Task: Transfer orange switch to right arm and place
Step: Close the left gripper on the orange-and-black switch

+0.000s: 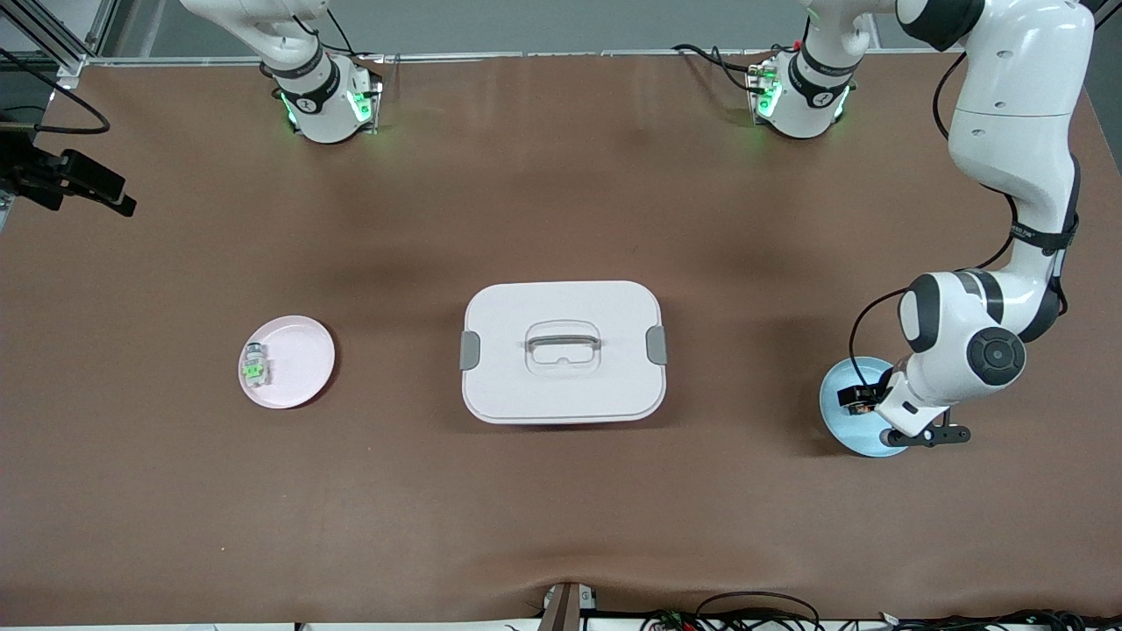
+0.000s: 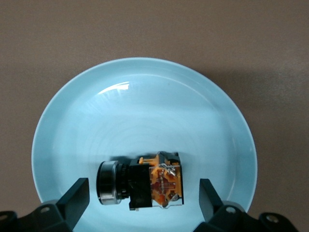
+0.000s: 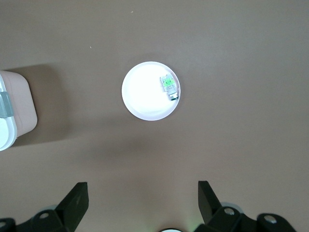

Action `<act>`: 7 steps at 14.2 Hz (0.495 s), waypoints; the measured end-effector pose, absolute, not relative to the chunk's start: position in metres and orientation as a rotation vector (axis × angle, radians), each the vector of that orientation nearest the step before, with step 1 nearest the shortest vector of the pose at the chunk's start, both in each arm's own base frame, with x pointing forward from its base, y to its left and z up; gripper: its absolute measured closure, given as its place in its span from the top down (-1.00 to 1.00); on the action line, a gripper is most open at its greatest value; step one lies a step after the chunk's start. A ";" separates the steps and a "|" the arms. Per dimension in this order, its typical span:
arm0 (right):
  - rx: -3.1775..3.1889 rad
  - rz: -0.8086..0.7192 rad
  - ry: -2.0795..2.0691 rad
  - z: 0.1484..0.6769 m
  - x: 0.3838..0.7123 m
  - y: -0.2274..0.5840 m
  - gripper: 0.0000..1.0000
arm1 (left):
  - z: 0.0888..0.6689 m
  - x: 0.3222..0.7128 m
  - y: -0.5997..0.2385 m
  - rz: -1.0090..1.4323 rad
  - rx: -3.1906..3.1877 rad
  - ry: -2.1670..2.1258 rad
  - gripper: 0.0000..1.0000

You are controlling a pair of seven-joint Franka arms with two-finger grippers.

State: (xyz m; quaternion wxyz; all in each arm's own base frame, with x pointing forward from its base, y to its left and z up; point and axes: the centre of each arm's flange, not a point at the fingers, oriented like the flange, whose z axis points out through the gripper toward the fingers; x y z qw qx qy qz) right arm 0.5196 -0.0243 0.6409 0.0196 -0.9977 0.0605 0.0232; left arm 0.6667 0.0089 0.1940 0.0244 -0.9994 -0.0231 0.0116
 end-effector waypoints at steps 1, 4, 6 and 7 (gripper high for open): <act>-3.096 0.072 0.188 0.641 0.520 -0.024 1.00 | 0.193 0.666 0.009 0.038 -3.092 -0.071 1.00; -3.096 0.072 0.188 0.641 0.520 -0.024 1.00 | 0.189 0.666 0.009 0.042 -3.091 -0.073 1.00; -3.096 0.072 0.188 0.641 0.520 -0.024 1.00 | 0.187 0.667 0.011 0.041 -3.091 -0.076 1.00; -3.096 0.072 0.188 0.641 0.520 -0.024 1.00 | 0.186 0.666 0.011 0.043 -3.091 -0.076 0.90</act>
